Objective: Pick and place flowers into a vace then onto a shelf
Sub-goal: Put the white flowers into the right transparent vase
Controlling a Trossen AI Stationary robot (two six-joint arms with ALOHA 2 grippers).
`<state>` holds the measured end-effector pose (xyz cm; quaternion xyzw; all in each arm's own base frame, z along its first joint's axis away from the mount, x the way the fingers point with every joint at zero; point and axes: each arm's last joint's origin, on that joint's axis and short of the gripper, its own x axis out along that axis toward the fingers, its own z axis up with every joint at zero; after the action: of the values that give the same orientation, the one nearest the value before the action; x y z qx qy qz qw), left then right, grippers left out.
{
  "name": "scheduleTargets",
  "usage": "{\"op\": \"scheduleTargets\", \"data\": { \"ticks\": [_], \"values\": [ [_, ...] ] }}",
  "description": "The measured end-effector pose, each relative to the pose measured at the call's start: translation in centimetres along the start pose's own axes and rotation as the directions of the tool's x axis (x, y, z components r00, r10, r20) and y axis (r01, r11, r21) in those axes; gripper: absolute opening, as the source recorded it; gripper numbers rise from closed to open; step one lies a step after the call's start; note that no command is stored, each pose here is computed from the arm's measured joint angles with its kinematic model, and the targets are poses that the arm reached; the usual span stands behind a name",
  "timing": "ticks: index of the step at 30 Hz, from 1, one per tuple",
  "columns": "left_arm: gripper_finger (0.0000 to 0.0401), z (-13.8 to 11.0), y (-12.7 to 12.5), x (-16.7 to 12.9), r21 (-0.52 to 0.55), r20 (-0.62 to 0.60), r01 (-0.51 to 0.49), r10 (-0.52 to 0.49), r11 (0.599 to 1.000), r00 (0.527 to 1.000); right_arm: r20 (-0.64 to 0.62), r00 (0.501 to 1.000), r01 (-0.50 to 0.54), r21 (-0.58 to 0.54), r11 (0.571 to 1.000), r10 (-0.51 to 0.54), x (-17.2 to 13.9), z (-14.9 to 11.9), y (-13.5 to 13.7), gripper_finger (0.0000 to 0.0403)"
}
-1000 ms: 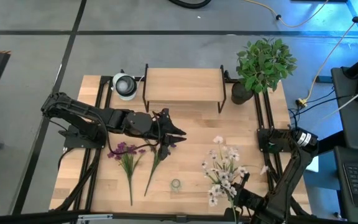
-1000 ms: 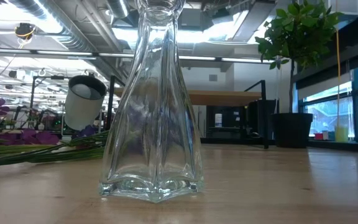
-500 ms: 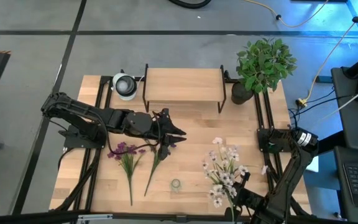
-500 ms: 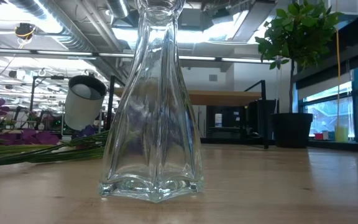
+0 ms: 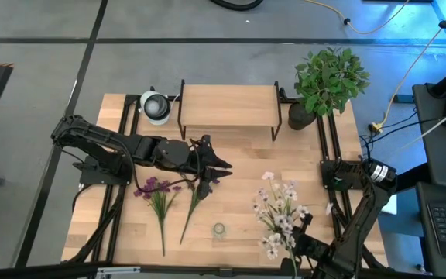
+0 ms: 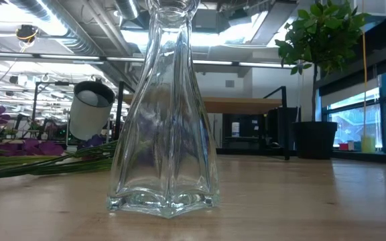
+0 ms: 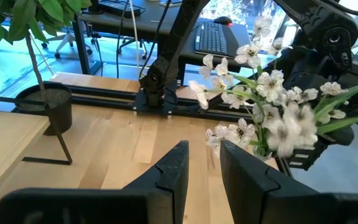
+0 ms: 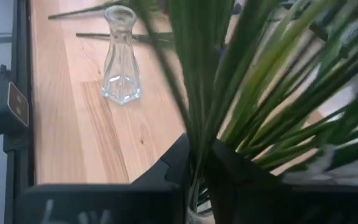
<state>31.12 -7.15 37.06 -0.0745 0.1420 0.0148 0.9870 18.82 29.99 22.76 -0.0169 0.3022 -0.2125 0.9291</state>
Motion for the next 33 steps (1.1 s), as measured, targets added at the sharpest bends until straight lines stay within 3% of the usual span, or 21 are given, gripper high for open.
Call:
{"op": "scheduleTargets", "data": {
  "ticks": [10,33],
  "values": [
    [0.0086,0.0,0.0,0.0,0.000,0.000,-0.001,0.001,1.000,1.000,-0.037,0.999,-0.005,-0.002,1.000,0.005,0.0,0.0,0.0,0.0118],
    [0.0086,0.0,0.2,0.0,0.027,0.009,-0.045,0.045,0.999,0.999,-0.069,0.997,-0.018,-0.026,1.000,0.016,-2.3,1.9,-0.2,0.0122]
  ]
}}
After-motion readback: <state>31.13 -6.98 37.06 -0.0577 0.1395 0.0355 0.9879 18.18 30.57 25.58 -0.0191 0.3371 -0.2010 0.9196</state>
